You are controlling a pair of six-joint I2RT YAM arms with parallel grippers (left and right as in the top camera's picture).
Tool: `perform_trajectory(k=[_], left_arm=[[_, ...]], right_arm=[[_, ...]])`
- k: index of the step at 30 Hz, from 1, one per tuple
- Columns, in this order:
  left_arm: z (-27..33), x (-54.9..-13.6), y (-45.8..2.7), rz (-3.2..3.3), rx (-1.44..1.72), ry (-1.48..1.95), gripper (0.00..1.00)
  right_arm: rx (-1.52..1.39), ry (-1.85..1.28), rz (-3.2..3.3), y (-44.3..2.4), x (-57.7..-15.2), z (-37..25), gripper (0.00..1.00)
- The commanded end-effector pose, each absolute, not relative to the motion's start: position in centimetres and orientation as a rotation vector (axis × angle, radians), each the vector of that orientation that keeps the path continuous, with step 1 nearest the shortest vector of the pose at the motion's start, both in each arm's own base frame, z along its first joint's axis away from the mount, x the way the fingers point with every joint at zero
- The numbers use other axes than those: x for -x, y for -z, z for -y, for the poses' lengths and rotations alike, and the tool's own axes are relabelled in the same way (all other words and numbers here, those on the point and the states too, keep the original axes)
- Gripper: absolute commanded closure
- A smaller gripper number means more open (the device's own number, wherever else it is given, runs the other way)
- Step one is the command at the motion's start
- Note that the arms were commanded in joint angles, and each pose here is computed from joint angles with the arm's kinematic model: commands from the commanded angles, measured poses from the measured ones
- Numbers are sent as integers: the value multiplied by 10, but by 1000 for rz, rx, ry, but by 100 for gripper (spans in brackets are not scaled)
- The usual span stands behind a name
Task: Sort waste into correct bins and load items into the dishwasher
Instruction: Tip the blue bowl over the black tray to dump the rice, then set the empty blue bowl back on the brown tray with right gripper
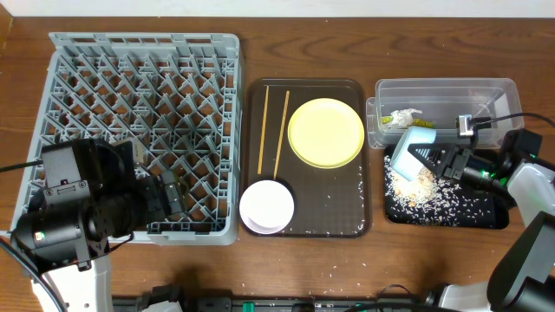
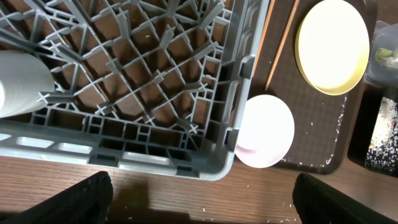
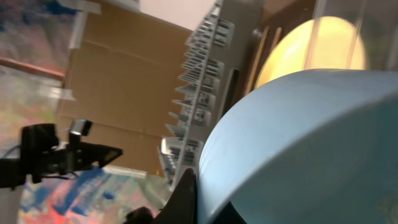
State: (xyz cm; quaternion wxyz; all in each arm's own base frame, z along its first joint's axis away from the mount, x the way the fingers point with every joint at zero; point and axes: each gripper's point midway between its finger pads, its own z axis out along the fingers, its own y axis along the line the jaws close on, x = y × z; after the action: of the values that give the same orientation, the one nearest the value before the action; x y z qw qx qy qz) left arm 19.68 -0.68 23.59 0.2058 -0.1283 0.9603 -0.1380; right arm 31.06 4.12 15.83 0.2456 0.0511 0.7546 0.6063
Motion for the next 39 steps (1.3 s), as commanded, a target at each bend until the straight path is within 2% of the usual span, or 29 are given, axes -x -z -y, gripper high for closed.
perform_trajectory(k=[1,2,3,4,6,7,9,12,17,22,29,32,34,36,39], left_arm=[[7,-198,-240,-2668,330,371,6],[7,-198,-240,-2669,330,371,7],[7,-198,-240,-2669,330,371,6],[7,-198,-240,-2669,330,371,6],[7,-198,-240,-2669,330,371,6],[7,-198,-240,-2669,330,371,7],[7,-198,-240,-2669,330,372,6],[7,-197,-240,-2667,329,372,6],[8,-199,-241,-2659,323,386,6],[22,-201,-247,-2635,293,495,6],[42,-202,-252,-2619,144,577,6],[54,-208,-256,-2592,49,590,7],[62,-212,-260,-2568,-8,600,8],[72,-221,-266,-2521,-91,607,10],[81,-239,-268,-2493,-112,584,10]], right_arm=[[-347,-1566,-2285,-126,-310,-37,99],[-301,-1624,-2224,-138,-309,-42,99],[-139,-1748,-2003,-175,-303,-51,99],[-69,-1708,-1982,-178,-301,-52,99],[-317,-1544,-2266,-136,-307,-35,99],[-405,-1555,-2297,-132,-305,-33,99],[-310,-1586,-2277,-144,-300,-46,99],[-242,-1403,-2499,-138,-283,-60,99],[103,-897,-2808,-146,-253,-104,99],[290,-433,-2892,-117,-237,-160,99],[393,-283,-2908,-71,-233,-215,99],[357,-253,-2949,-51,-236,-218,97],[335,-243,-2968,-45,-235,-218,87],[328,-250,-2958,-50,-238,-218,56],[287,-307,-2890,-79,-250,-217,31]])
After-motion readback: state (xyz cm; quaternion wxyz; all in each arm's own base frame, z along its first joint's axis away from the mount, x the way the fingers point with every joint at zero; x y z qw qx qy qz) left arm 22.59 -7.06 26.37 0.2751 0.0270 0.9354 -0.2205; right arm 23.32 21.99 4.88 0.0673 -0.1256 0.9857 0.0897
